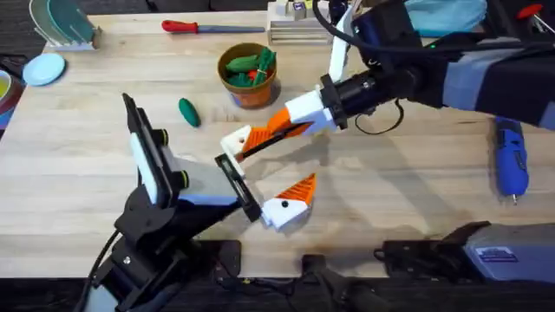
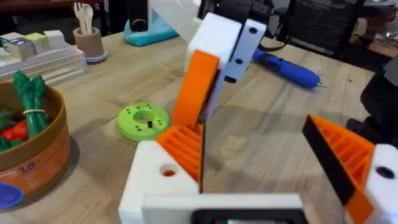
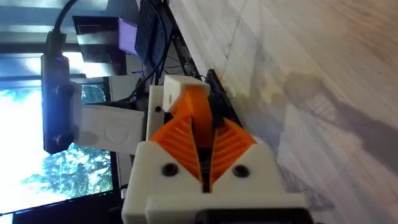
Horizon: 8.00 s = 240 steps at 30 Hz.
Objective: Pick up the gripper from the table and insert it into the empty holder that is missing its gripper. Then pick up a screw, insert it into the mounting hole, and use the screwdriver to tighten it. Finally, clean up the table by picking up the vegetable and placing it into the bucket.
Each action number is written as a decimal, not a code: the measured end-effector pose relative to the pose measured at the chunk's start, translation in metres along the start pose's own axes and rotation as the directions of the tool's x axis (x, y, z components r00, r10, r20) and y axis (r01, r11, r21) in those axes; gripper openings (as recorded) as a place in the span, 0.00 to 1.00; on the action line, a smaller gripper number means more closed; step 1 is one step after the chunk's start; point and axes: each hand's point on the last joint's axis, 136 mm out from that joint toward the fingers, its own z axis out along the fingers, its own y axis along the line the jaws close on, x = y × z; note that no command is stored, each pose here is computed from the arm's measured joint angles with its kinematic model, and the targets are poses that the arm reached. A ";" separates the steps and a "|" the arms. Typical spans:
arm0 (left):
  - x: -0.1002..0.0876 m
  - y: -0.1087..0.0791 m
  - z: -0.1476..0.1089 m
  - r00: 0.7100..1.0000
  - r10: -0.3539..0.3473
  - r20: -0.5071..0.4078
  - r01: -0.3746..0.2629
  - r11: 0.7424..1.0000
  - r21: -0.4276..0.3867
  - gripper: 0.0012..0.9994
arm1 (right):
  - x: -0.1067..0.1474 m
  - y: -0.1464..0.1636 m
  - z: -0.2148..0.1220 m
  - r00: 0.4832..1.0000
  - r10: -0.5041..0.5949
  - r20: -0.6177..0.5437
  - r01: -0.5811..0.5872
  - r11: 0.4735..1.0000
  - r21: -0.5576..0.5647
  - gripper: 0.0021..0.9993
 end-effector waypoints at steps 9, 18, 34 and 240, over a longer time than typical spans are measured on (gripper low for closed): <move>0.000 0.000 0.000 1.000 0.000 0.000 0.000 1.000 -0.002 0.99 | -0.002 0.000 0.002 1.000 -0.013 0.008 0.013 1.000 0.010 0.03; 0.000 0.008 0.000 1.000 -0.005 0.004 0.006 0.999 -0.045 0.99 | -0.011 0.000 0.011 0.998 -0.051 0.040 0.049 0.997 0.051 0.02; 0.000 0.001 0.000 1.000 0.000 0.000 0.000 1.000 -0.003 0.99 | -0.003 0.004 0.019 0.999 -0.035 0.010 0.034 0.998 0.044 0.56; 0.001 0.000 0.000 0.999 0.043 -0.005 -0.043 0.999 -0.001 0.99 | -0.009 0.064 0.055 0.823 -0.373 -0.429 0.568 0.567 0.597 0.00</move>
